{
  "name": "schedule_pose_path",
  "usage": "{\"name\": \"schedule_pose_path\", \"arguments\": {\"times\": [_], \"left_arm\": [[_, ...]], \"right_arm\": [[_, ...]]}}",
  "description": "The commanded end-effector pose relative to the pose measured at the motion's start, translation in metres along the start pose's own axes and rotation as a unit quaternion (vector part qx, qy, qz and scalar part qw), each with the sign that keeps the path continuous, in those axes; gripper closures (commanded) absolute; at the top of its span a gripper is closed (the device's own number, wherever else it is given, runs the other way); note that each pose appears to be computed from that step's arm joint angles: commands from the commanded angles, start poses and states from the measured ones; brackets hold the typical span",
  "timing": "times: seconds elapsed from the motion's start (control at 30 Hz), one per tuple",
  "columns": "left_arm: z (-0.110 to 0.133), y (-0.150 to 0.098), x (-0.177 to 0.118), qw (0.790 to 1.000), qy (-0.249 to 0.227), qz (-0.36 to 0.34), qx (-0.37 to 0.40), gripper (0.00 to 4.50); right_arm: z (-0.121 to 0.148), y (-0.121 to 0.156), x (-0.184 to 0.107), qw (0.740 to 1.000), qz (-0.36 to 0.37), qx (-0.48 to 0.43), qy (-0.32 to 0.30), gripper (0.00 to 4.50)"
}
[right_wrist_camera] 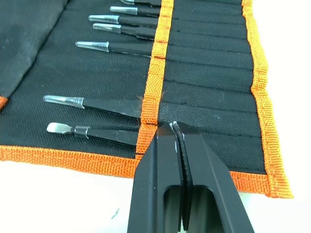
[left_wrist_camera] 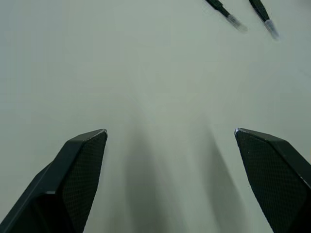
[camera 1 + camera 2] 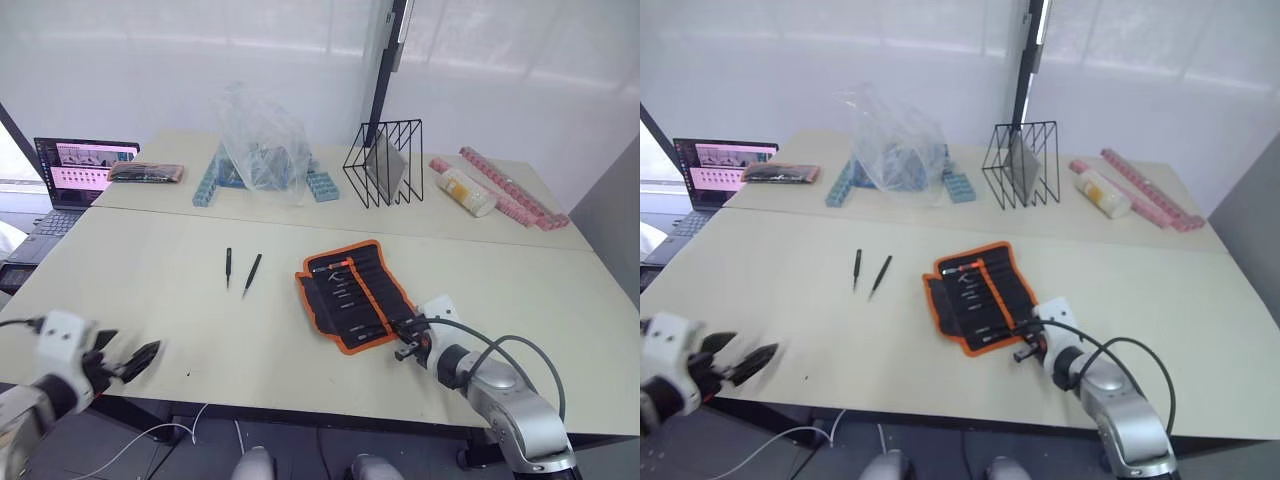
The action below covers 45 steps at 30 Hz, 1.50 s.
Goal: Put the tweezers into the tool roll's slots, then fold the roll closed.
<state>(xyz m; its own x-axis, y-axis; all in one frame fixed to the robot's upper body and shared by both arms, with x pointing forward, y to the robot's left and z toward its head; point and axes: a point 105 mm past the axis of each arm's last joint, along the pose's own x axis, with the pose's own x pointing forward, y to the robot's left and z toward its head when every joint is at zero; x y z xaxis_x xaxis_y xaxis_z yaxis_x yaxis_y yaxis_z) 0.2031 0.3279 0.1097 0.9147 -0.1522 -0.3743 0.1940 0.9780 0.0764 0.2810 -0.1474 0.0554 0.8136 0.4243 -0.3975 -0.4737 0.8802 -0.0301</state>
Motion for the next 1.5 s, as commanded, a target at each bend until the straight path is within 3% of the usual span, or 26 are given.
{"name": "schedule_pose_path", "arguments": {"times": [0.03, 0.1, 0.2, 0.6, 0.87, 1.1, 1.5], "left_arm": [[-0.002, 0.009, -0.026, 1.000, -0.021, 0.011, -0.002, 0.03], [-0.016, 0.015, -0.040, 1.000, -0.006, 0.023, -0.008, 0.03], [-0.018, 0.015, -0.045, 0.999, -0.011, 0.030, -0.009, 0.03], [-0.007, -0.003, -0.025, 1.000, -0.021, 0.003, 0.013, 0.03], [0.006, -0.038, 0.037, 0.998, -0.050, -0.025, 0.011, 0.03], [0.005, -0.045, 0.087, 0.998, -0.045, 0.034, 0.026, 0.03], [0.020, -0.079, 0.152, 0.999, -0.042, 0.026, 0.007, 0.03]], "right_arm": [[-0.060, 0.000, -0.008, 0.993, -0.002, 0.039, 0.107, 4.50], [-0.061, -0.001, -0.009, 0.993, -0.004, 0.040, 0.109, 4.50], [-0.062, -0.001, -0.010, 0.993, -0.002, 0.039, 0.109, 4.50], [-0.062, -0.002, -0.010, 0.994, 0.003, 0.037, 0.105, 4.50], [-0.060, -0.003, -0.004, 0.994, 0.002, 0.038, 0.100, 4.50], [-0.053, -0.005, 0.004, 0.995, -0.003, 0.037, 0.091, 4.50], [-0.041, -0.004, 0.006, 0.996, -0.008, 0.037, 0.079, 4.50]]}}
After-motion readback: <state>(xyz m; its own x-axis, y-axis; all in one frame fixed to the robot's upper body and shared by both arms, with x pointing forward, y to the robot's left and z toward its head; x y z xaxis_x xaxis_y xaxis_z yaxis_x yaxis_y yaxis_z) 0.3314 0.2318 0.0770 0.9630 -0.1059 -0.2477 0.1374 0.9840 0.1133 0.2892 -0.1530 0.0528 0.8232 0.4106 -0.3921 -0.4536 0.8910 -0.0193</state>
